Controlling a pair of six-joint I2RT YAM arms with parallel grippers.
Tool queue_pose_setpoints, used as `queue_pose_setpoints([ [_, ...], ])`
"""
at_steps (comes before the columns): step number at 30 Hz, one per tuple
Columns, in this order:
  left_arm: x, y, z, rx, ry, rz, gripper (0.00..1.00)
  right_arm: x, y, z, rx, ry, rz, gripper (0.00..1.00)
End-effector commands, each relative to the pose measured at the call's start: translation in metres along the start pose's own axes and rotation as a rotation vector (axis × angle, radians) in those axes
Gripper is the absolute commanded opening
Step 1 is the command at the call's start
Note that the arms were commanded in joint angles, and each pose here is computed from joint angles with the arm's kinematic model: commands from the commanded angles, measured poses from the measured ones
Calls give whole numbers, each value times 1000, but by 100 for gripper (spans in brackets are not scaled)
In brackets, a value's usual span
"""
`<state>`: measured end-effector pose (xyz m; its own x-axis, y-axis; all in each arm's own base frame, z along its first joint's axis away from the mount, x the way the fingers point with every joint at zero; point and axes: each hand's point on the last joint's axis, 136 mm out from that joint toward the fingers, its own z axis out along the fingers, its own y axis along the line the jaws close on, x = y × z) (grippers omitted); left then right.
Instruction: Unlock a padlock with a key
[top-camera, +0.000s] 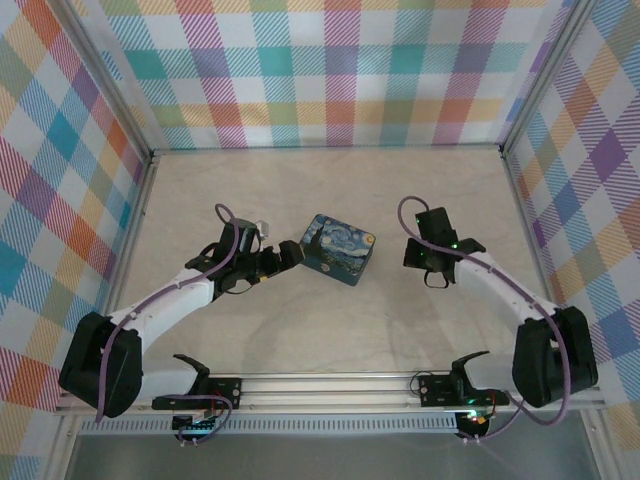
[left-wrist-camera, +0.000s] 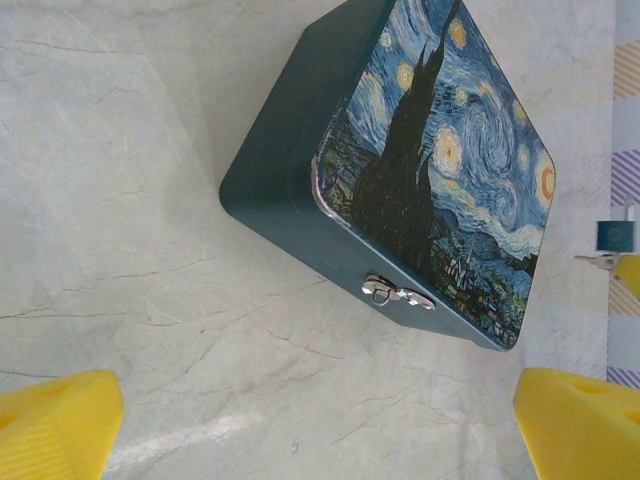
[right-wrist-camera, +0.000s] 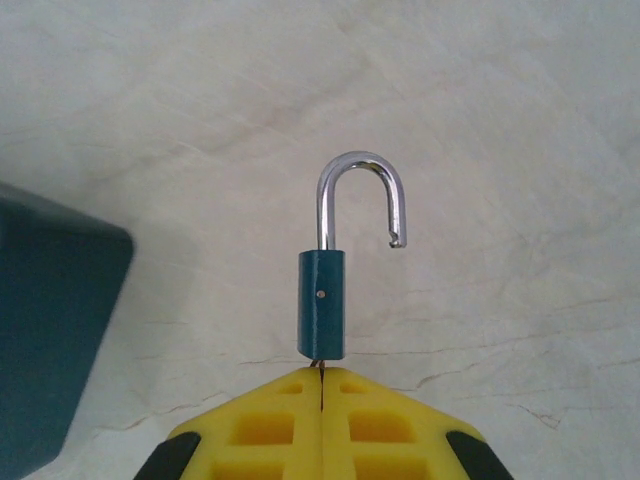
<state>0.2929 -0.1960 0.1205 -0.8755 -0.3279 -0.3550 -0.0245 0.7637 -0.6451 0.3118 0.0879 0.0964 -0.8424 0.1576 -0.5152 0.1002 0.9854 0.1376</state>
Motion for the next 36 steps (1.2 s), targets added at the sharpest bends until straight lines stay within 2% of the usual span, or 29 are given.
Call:
queue_pose_setpoints([
  [1, -4, 7, -2, -20, -21, -12, 100, 6, 6, 13, -45, 63, 78, 0],
  [10, -2, 12, -2, -33, -23, -18, 100, 13, -2, 46, -6, 139, 149, 0],
  [16, -2, 14, -3, -39, -30, -21, 100, 13, -3, 50, -4, 143, 167, 8],
  [17, -3, 14, -4, -42, -31, -22, 100, 13, -4, 50, -1, 148, 169, 11],
  [21, -5, 13, -6, -48, -40, -23, 100, 7, -5, 41, 3, 134, 175, 34],
  [25, -9, 17, -13, -80, -67, -27, 100, -2, -6, 23, -4, 89, 171, 48],
  [26, -11, 19, -16, -101, -79, -27, 100, -5, -7, 17, -5, 68, 169, 56],
  [27, -14, 21, -20, -120, -94, -23, 100, -9, -6, 10, -13, 48, 163, 96],
  [28, -19, 22, -23, -139, -114, -21, 100, -13, -5, 5, -26, 25, 150, 100],
  [34, -57, 44, -55, -380, -259, 5, 100, -42, -14, -25, 0, -146, 152, 100],
  [36, -78, 49, -68, -467, -348, 54, 100, -56, -23, -34, 43, -234, 158, 100],
])
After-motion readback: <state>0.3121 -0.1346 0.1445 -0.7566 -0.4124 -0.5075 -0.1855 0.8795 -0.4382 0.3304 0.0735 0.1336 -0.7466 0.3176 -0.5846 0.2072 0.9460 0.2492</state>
